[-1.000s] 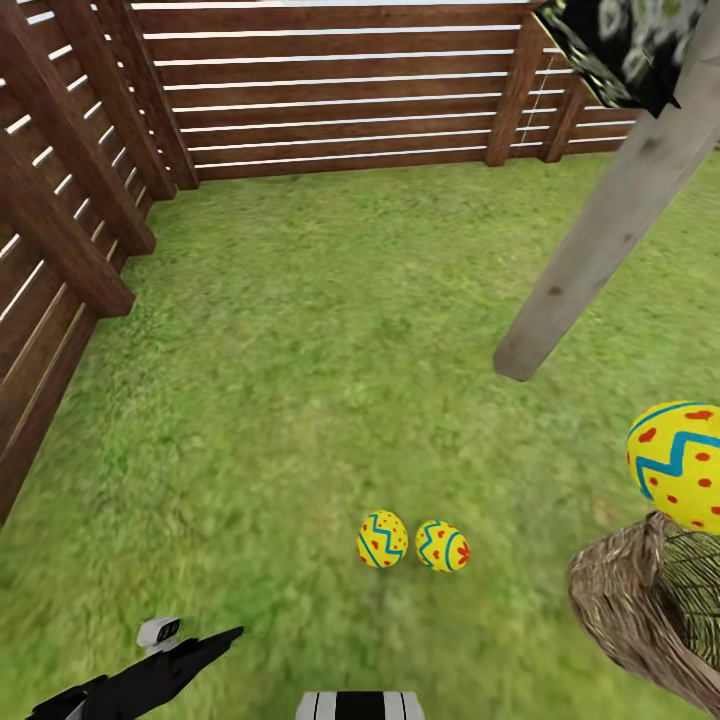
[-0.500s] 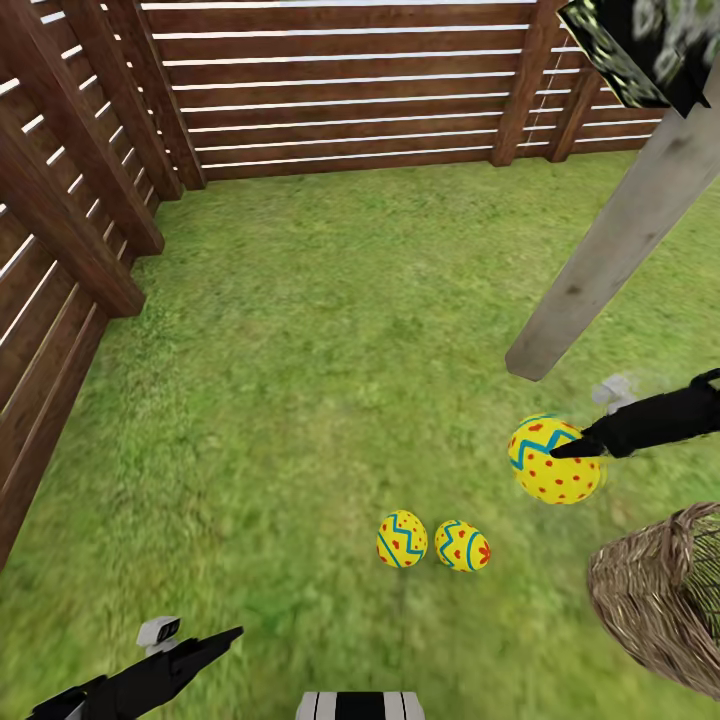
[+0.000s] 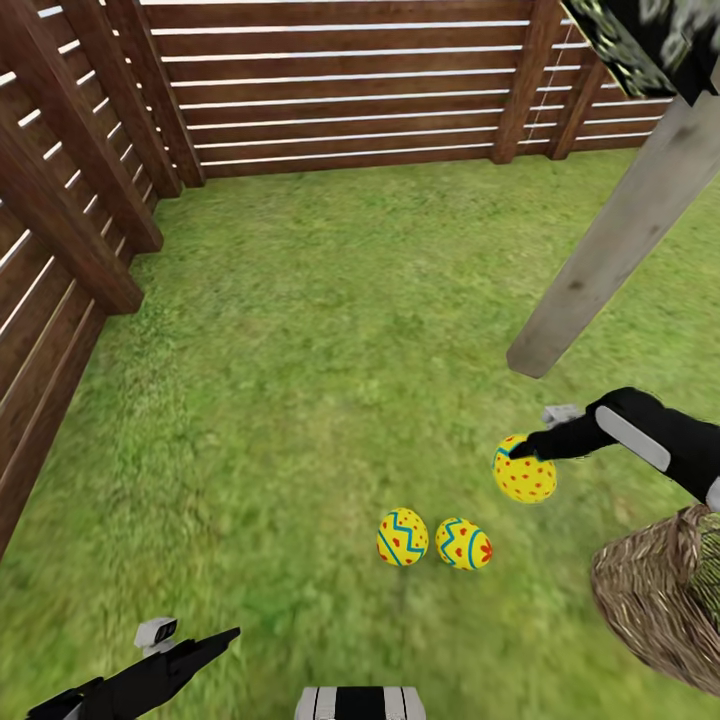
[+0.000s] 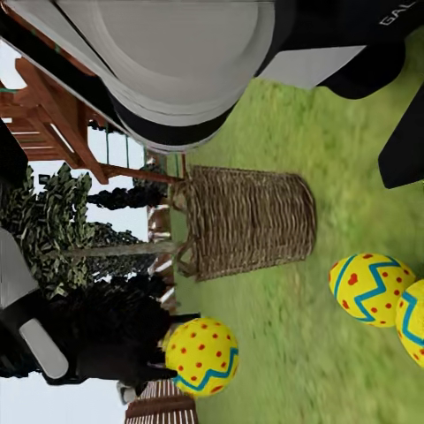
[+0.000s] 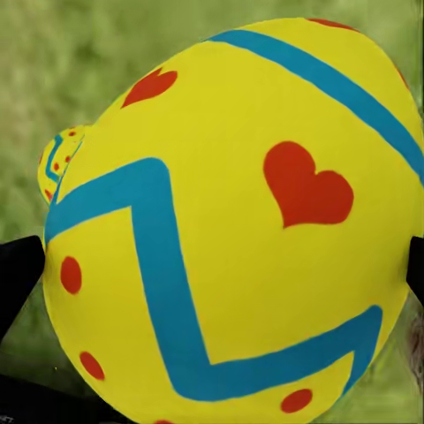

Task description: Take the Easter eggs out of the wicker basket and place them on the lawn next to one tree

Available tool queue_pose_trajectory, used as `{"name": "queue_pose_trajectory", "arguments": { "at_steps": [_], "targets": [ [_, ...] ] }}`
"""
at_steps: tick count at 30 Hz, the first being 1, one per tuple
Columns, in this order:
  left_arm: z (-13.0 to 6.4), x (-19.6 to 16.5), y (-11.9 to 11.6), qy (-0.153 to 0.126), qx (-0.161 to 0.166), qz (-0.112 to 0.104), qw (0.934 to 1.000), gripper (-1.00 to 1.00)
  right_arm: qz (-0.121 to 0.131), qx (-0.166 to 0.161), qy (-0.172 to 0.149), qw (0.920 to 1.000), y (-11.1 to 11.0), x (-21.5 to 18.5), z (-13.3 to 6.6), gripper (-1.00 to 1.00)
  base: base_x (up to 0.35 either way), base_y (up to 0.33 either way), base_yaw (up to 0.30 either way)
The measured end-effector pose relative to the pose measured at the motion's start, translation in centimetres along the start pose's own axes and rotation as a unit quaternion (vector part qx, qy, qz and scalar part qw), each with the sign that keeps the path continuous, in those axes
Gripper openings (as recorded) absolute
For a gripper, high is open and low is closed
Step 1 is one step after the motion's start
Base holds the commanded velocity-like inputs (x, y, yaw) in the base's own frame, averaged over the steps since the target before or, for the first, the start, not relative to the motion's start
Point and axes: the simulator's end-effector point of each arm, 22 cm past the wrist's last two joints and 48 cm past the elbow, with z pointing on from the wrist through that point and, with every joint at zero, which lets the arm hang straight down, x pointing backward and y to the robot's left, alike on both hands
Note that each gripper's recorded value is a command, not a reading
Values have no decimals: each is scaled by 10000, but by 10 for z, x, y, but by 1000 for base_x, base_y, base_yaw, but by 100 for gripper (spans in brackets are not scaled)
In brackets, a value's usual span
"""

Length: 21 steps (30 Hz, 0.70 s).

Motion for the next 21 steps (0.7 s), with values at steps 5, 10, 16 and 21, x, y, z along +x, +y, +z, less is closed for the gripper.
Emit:
{"name": "queue_pose_trajectory", "arguments": {
  "at_steps": [5, 10, 16, 21],
  "targets": [
    [0, 3, 10, 1, -5, 6, 10000, 100, 64, 488, -508, 9975, -32, -9, 34, -100, 0, 0, 0],
    [0, 7, 21, 20, -7, 7, 10000, 100, 77, 881, -672, 9938, -50, -1, 73, -100, 0, 0, 0],
    [2, 12, 33, 34, 12, -4, 10000, 100, 161, 1461, -751, 9863, -71, 21, 114, -100, 0, 0, 0],
    [2, 15, 43, 34, 14, -2, 10000, 100, 69, 1862, -841, 9789, -94, 29, 122, -100, 0, 0, 0]
  ]
}}
